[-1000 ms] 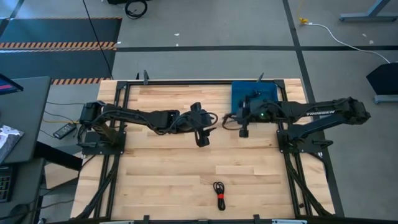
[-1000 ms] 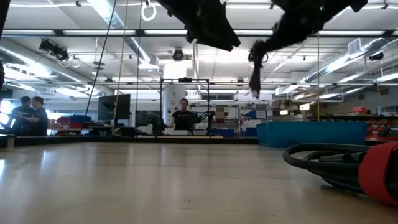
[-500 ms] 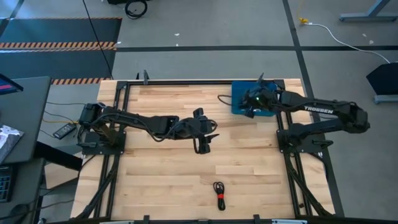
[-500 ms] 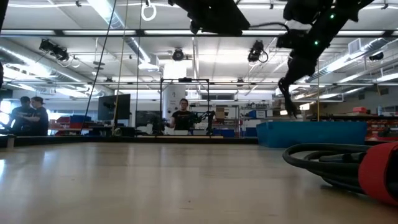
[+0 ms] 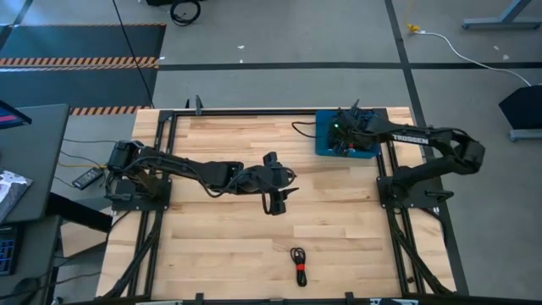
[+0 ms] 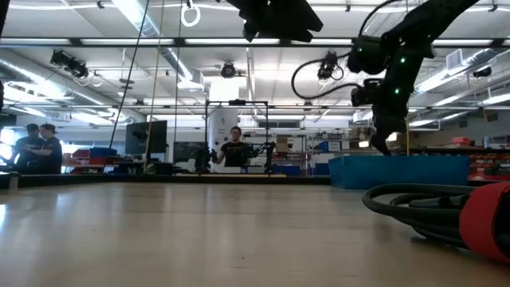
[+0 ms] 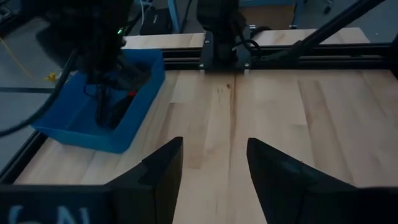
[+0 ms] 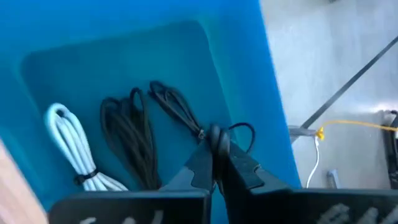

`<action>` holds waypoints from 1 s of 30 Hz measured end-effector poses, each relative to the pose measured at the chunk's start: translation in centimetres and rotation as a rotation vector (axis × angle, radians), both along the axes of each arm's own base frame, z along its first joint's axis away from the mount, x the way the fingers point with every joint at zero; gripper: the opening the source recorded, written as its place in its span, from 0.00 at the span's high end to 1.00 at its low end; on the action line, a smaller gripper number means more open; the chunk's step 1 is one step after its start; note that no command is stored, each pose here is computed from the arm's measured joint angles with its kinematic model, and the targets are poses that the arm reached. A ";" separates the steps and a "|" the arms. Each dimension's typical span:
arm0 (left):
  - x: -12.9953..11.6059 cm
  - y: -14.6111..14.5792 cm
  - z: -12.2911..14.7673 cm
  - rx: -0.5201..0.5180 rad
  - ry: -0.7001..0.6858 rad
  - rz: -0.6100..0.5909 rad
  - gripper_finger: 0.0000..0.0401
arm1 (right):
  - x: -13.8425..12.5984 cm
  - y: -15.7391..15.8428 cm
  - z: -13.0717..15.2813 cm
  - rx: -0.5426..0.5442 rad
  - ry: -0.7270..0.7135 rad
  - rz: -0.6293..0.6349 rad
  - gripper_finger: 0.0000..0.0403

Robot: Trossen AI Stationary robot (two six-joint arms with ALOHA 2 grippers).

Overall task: Pick and place USB-C Cables
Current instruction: Put the black charger cable into the blue bin

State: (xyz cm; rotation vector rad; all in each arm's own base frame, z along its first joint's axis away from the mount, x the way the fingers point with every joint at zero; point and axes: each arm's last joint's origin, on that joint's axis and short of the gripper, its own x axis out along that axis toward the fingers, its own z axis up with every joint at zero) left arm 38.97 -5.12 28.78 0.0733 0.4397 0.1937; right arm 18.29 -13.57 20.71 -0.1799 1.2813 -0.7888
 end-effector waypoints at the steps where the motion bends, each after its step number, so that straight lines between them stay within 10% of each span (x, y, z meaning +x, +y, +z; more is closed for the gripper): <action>1: 0.0 0.0 0.0 0.000 0.000 -0.001 0.54 | 0.1 -0.2 -0.3 0.007 0.011 -0.004 0.95; 12: 0.0 0.0 0.0 0.001 0.004 0.000 0.54 | 0.8 -0.9 -2.1 0.086 0.015 -0.030 0.75; 30: -0.1 0.0 -0.3 -0.011 0.026 0.005 0.54 | -0.5 4.0 3.9 0.013 -0.310 0.075 0.35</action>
